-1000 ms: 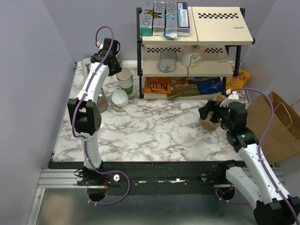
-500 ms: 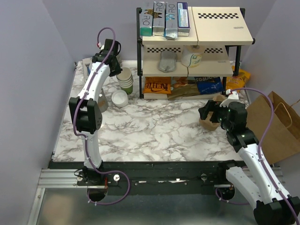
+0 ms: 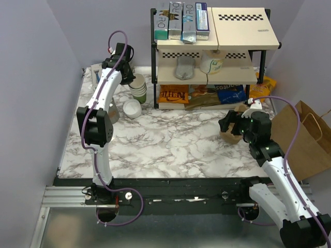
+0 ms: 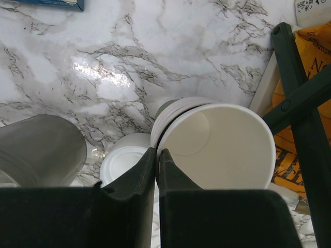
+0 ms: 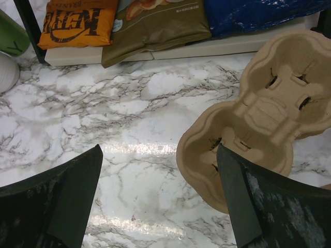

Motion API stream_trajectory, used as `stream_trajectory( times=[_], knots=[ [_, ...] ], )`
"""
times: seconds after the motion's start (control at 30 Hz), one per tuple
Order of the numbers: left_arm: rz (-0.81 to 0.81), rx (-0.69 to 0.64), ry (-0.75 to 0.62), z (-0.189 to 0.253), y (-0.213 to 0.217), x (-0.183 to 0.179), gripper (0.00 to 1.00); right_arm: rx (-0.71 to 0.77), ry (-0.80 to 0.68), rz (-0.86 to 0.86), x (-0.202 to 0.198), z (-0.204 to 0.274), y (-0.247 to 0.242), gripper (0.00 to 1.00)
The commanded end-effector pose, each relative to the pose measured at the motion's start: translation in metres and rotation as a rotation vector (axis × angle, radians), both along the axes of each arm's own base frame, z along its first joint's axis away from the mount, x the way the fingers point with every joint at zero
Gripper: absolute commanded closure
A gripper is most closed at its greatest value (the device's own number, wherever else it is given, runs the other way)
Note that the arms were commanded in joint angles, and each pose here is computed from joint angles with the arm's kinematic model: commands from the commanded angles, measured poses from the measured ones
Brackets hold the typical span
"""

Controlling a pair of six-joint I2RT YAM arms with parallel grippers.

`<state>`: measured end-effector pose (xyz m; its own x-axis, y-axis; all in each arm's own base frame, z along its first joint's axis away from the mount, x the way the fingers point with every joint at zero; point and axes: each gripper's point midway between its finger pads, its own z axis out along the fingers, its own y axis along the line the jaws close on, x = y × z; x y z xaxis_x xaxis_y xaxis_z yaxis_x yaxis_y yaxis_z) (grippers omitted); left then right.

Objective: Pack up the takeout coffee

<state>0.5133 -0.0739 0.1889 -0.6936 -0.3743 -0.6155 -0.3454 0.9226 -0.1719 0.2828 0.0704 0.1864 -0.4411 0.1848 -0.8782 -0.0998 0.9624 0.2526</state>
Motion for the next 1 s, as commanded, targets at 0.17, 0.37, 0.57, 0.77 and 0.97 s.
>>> stream_trajectory(
  times=[0.17, 0.37, 0.57, 0.77, 0.97],
  knots=[
    [-0.040, -0.012, -0.031, 0.028, -0.004, -0.006, 0.99, -0.001, -0.013, 0.019, -0.001, 0.011, 0.003, 0.00],
    [-0.065, -0.033, -0.071, 0.045, -0.009, -0.005, 1.00, 0.000, -0.017, 0.025, -0.001, 0.012, 0.004, 0.00],
    [-0.073, -0.058, -0.181, 0.090, -0.011, -0.004, 1.00, 0.004, -0.035, 0.027, -0.003, 0.019, 0.003, 0.00],
    [-0.061, -0.060, -0.233, 0.117, -0.007, -0.014, 1.00, 0.007, -0.055, 0.014, -0.005, 0.024, 0.001, 0.00],
    [-0.052, -0.072, -0.331, 0.160, -0.002, -0.037, 1.00, 0.012, -0.064, 0.004, -0.006, 0.030, 0.000, 0.00]
  ],
)
